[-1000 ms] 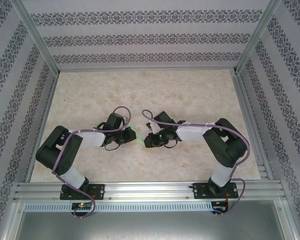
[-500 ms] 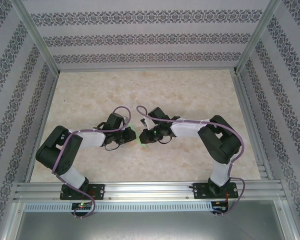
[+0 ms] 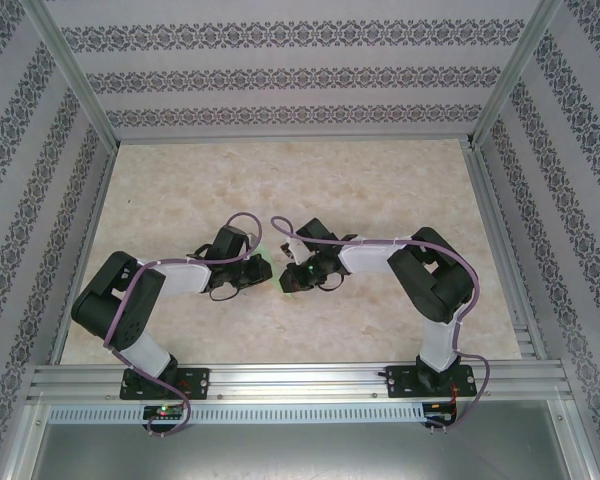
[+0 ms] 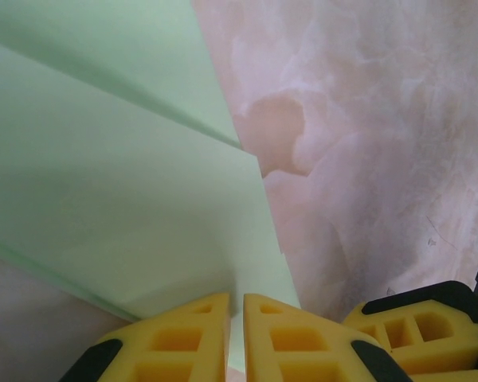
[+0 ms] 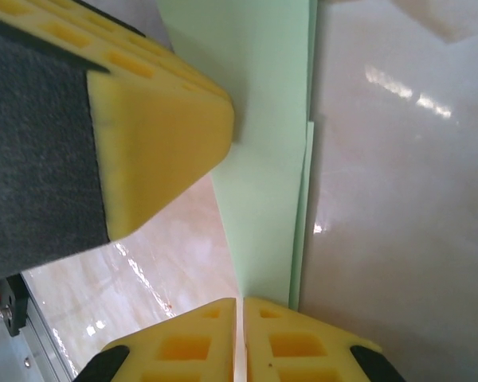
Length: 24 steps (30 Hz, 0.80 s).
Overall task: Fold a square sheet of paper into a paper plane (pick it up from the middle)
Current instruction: Fold the wing for the fifth time at the center of the table.
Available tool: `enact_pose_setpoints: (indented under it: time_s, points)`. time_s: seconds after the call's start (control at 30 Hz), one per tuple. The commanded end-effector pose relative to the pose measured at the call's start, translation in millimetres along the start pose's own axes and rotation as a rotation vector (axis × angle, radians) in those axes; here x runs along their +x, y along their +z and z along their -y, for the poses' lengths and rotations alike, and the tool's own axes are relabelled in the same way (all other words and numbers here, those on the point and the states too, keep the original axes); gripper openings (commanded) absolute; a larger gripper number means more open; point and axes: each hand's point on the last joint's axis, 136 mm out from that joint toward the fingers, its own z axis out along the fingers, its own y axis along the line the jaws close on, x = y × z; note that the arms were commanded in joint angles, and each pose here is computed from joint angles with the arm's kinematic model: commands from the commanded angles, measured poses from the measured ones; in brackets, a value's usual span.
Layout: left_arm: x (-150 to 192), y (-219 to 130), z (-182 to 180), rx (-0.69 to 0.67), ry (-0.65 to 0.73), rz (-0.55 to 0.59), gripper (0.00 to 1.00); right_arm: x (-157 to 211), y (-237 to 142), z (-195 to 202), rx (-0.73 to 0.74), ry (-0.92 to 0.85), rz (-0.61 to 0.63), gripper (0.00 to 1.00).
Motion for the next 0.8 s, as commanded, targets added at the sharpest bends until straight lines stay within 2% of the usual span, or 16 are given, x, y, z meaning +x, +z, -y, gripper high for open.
enact_pose_setpoints:
  time_s: [0.0,0.5,0.6,0.77]
  points:
    - [4.5,2.9,-14.4,-0.078,-0.001,-0.013,0.14,31.5,5.6,10.6,0.01,0.013,-0.097,0.12]
    - [7.5,4.9,-24.2,-0.12,-0.02,-0.021,0.14,90.8,-12.3,26.5,0.076,0.044,-0.205,0.11]
    - [6.4,5.9,-22.0,-0.108,-0.018,-0.021,0.14,82.2,-18.2,24.5,0.086,0.033,-0.171,0.11]
    - [4.7,5.3,-16.6,-0.09,-0.013,-0.019,0.14,31.7,-36.6,-4.1,0.055,-0.037,0.001,0.11]
